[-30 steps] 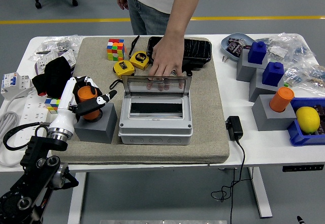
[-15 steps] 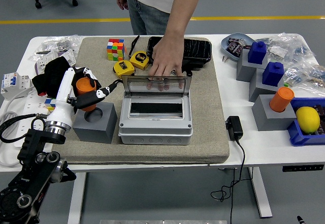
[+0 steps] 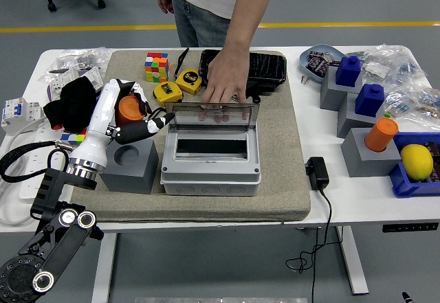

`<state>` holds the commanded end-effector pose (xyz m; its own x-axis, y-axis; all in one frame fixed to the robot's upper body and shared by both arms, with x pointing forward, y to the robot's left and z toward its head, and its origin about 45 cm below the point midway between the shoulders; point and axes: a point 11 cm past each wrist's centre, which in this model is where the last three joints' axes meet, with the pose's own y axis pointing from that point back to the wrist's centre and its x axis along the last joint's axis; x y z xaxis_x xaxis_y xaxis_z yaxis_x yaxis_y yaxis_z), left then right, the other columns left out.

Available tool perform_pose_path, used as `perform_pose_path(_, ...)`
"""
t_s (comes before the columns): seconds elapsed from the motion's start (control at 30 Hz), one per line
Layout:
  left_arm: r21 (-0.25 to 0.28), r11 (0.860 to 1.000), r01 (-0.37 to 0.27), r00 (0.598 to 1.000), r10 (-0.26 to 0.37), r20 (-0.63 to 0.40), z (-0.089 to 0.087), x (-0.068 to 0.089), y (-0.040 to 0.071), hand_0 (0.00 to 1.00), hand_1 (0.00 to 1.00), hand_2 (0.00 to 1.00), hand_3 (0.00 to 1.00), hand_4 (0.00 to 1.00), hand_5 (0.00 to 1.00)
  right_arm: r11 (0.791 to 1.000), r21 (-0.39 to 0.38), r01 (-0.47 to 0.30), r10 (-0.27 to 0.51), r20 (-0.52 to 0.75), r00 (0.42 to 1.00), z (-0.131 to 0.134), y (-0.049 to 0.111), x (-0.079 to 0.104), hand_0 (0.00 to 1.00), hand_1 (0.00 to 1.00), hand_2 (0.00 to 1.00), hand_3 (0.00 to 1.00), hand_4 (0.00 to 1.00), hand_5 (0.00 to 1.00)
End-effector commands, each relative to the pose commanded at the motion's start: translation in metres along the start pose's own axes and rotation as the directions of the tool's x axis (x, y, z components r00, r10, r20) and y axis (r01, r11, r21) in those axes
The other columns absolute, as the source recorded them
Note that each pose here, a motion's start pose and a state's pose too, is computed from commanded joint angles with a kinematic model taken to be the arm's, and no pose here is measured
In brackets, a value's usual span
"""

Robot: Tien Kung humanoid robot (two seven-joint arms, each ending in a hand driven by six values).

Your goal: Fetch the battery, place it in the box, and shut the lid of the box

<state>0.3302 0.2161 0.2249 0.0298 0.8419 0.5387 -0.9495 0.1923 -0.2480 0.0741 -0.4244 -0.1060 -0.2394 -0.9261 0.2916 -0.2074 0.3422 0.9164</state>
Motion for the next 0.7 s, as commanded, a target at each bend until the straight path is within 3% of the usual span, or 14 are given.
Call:
perform_pose_path(0.13,-0.052,0.998,0.047,0.998,-0.045,0.041,0.014,-0.015,0.002,0.054,0.015,0.063,0.071,0.928,0.002,1.0,0.0,0.0,0.0,-0.002,1.0,0.0,0.0,0.0,0.805,0.73,0.737,0.781,0.998,0.998)
perform_pose_path(0.3,-0.079,0.99,0.114,0.992,-0.109,0.059,0.021,-0.035,0.005,0.053,0.016,0.062,0.07,0.921,0.002,1.0,0.002,0.001,-0.001,-0.004,1.0,-0.001,0.0,0.0,0.805,0.73,0.737,0.781,0.998,0.998)
perform_pose_path(0.7,-0.121,0.957,0.265,0.964,-0.257,0.075,0.031,-0.077,0.007,0.05,0.011,0.059,0.068,0.954,0.002,1.0,0.006,-0.001,0.001,-0.004,1.0,-0.004,0.0,0.001,0.804,0.73,0.737,0.781,0.998,0.998)
